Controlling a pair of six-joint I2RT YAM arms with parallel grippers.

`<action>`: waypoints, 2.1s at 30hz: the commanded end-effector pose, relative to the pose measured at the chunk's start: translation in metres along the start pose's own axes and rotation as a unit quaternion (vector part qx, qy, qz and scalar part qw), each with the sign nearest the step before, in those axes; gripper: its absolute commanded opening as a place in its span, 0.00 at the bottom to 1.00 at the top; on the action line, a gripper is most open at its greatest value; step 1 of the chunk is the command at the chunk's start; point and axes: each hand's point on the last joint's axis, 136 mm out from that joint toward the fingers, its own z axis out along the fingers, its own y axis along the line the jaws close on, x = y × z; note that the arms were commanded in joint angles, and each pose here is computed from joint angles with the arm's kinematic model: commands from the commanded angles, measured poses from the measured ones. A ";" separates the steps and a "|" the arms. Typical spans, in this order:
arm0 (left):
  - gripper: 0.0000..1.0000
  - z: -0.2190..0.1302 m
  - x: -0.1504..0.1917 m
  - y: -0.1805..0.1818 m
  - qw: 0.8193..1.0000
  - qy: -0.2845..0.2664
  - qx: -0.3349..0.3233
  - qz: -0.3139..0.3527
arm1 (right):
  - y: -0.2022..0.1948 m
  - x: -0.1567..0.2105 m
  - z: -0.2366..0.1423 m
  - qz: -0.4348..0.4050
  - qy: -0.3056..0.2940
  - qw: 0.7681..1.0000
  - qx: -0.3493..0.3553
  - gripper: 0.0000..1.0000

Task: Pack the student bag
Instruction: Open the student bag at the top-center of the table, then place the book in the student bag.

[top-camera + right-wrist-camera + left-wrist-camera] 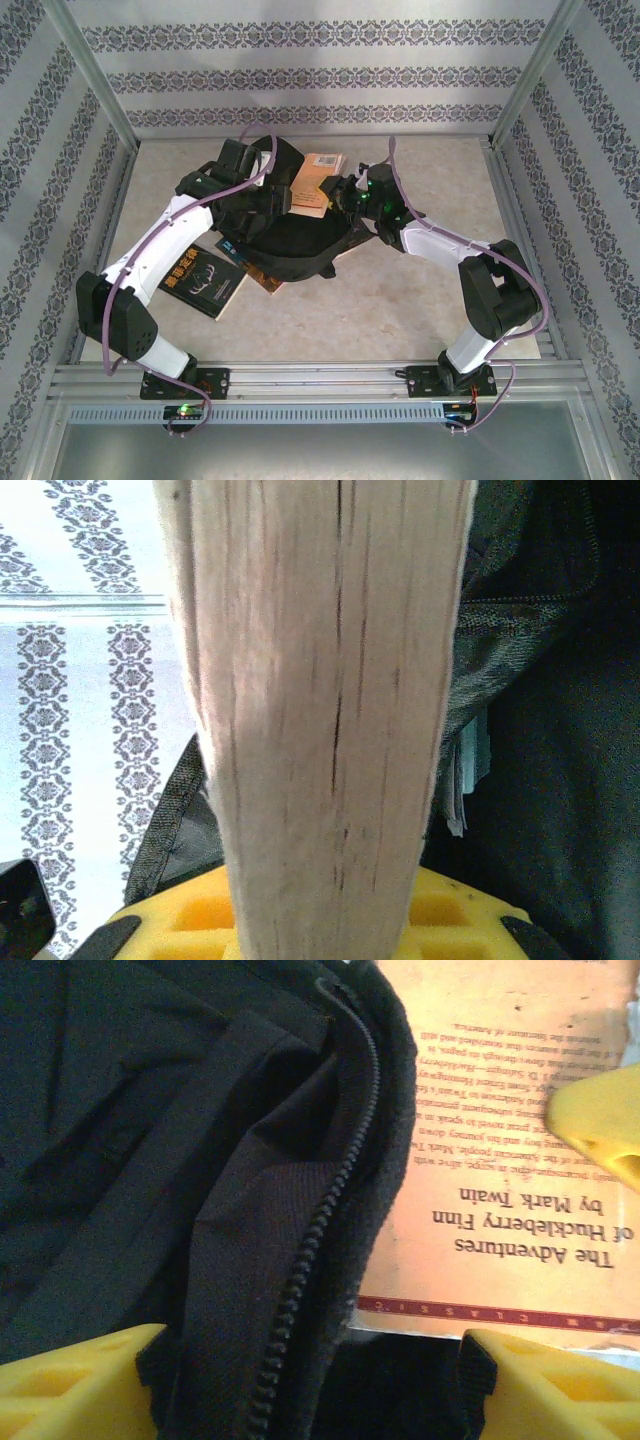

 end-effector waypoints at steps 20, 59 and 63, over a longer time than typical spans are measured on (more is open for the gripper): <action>0.12 0.027 -0.017 -0.040 0.989 -0.002 0.118 0.090 | -0.003 0.020 -0.015 -0.025 0.011 0.999 -0.017 0.00; 0.00 -0.124 -0.130 -0.100 0.940 -0.252 0.228 0.033 | 0.028 0.033 0.101 -0.021 0.023 0.999 0.018 0.01; 0.00 -0.127 -0.136 -0.098 0.939 -0.263 0.217 0.040 | 0.030 0.020 0.134 -0.026 -0.012 0.999 0.022 0.09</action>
